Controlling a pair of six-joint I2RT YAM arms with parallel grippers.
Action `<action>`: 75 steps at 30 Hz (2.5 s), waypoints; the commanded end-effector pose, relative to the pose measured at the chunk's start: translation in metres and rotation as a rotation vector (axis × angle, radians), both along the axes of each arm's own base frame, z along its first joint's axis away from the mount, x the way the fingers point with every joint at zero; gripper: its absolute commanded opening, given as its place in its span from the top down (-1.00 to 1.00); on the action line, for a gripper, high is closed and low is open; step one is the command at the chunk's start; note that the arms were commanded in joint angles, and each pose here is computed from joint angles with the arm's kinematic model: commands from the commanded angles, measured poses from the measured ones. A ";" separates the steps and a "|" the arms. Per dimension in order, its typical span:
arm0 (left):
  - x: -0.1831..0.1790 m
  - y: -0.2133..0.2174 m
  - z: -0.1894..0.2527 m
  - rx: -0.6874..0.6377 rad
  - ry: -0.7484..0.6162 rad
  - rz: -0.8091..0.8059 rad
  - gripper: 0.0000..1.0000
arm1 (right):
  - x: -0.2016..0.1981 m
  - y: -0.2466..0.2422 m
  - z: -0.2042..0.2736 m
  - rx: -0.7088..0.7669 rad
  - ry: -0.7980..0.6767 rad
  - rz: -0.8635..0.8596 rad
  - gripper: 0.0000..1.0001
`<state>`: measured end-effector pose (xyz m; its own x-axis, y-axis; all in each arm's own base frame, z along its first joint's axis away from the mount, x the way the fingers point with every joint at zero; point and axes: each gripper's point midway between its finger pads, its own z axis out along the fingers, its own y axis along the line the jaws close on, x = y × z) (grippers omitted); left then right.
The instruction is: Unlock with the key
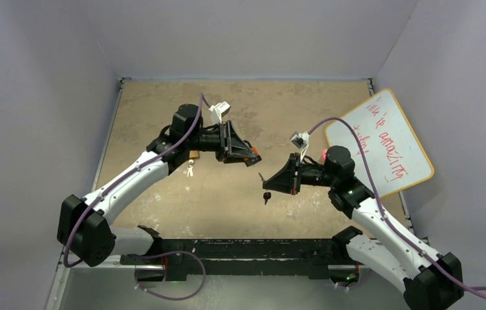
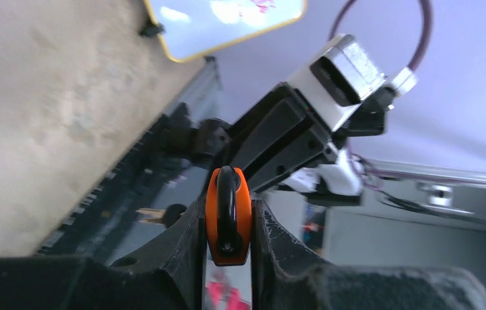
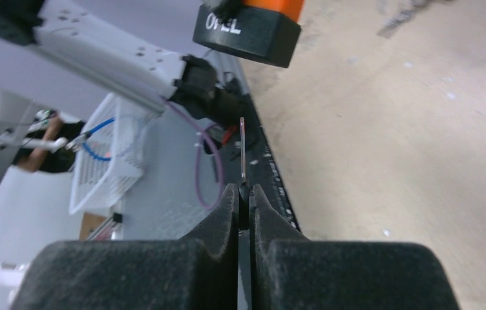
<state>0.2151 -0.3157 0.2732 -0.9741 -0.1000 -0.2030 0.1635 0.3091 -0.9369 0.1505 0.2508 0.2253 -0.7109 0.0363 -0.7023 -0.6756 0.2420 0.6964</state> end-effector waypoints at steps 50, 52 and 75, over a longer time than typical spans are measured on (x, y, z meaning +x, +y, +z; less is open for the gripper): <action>-0.015 0.009 0.158 -0.524 0.006 -0.007 1.00 | 0.017 0.018 0.178 0.073 -0.142 0.090 1.00; -0.015 0.007 0.157 -0.484 0.019 -0.014 1.00 | 0.014 0.017 0.173 0.077 -0.124 0.098 1.00; -0.021 0.010 0.150 -0.456 0.058 -0.020 1.00 | -0.004 0.009 0.159 0.094 -0.074 0.098 1.00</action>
<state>0.2072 -0.3140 0.3972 -0.9891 -0.1472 0.0046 0.0096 -0.0951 -0.9954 0.1357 0.2580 0.3820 -0.6518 -0.0019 -0.7584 -0.7563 0.0752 0.6498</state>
